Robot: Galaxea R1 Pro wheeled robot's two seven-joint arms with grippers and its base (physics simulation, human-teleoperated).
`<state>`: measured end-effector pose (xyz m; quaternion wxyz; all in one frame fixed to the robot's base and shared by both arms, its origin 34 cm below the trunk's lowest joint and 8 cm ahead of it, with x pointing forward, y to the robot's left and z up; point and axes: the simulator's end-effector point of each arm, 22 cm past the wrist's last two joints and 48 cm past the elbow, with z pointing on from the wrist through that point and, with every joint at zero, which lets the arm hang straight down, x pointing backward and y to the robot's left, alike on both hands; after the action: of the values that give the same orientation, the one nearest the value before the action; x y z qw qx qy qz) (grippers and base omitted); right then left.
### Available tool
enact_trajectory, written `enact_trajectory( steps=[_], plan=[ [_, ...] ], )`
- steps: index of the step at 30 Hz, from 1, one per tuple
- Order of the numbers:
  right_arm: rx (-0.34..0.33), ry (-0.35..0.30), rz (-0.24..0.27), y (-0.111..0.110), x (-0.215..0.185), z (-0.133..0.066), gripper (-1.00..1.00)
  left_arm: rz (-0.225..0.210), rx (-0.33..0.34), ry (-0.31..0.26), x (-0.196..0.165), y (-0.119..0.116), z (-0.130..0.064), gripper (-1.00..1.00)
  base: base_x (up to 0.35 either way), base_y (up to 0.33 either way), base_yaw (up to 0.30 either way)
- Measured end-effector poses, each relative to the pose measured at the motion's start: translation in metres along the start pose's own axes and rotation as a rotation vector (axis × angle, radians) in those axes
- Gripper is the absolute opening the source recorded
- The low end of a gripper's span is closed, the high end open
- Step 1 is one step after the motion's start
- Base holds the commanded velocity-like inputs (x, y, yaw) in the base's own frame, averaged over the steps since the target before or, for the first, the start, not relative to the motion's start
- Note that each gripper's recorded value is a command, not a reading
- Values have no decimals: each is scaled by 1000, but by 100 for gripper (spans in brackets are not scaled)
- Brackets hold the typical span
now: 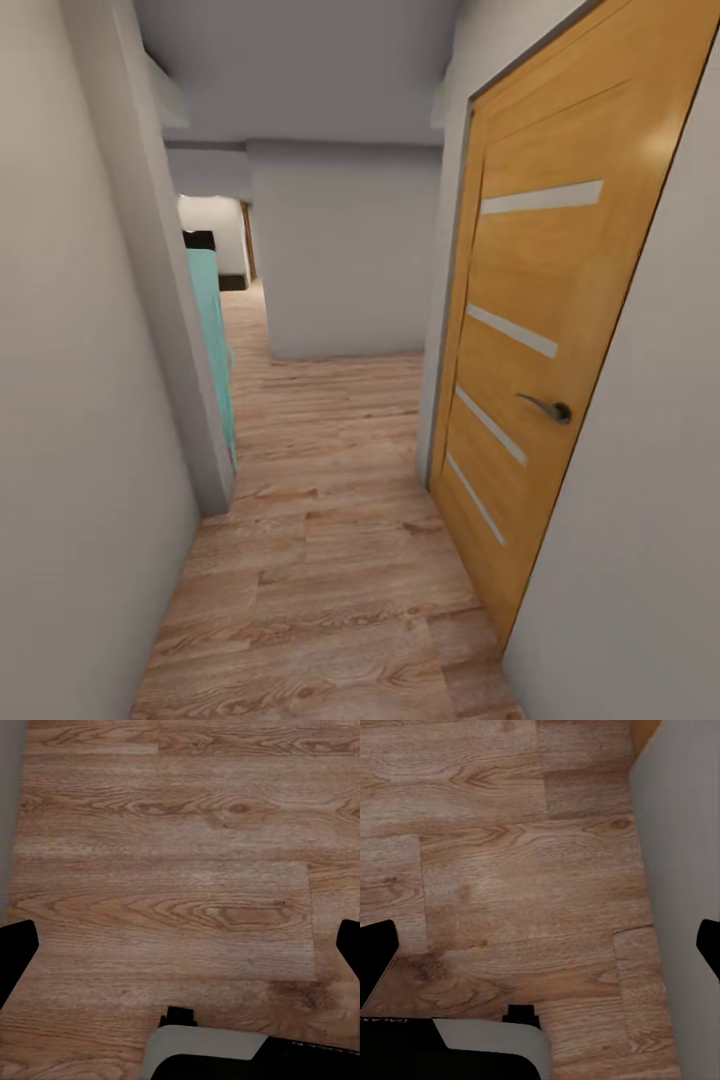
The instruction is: Move the two storage containers from the living room to the garage. In the garage, place one container on the floor and stack the other container on top of it (either order is fine).
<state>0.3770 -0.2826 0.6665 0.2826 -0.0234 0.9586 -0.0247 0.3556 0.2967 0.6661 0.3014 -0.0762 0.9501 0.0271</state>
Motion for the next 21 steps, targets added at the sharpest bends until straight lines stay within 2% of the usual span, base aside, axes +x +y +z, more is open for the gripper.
enact_trajectory(
  steps=[8,21],
  plan=[
    [0,0,1,0,0,0,100,0,0,4,1,-1,0,100,326,0,271],
    [0,10,0,0,4,0,100,1,1,17,6,-2,0,100,326,0,20]
  ],
)
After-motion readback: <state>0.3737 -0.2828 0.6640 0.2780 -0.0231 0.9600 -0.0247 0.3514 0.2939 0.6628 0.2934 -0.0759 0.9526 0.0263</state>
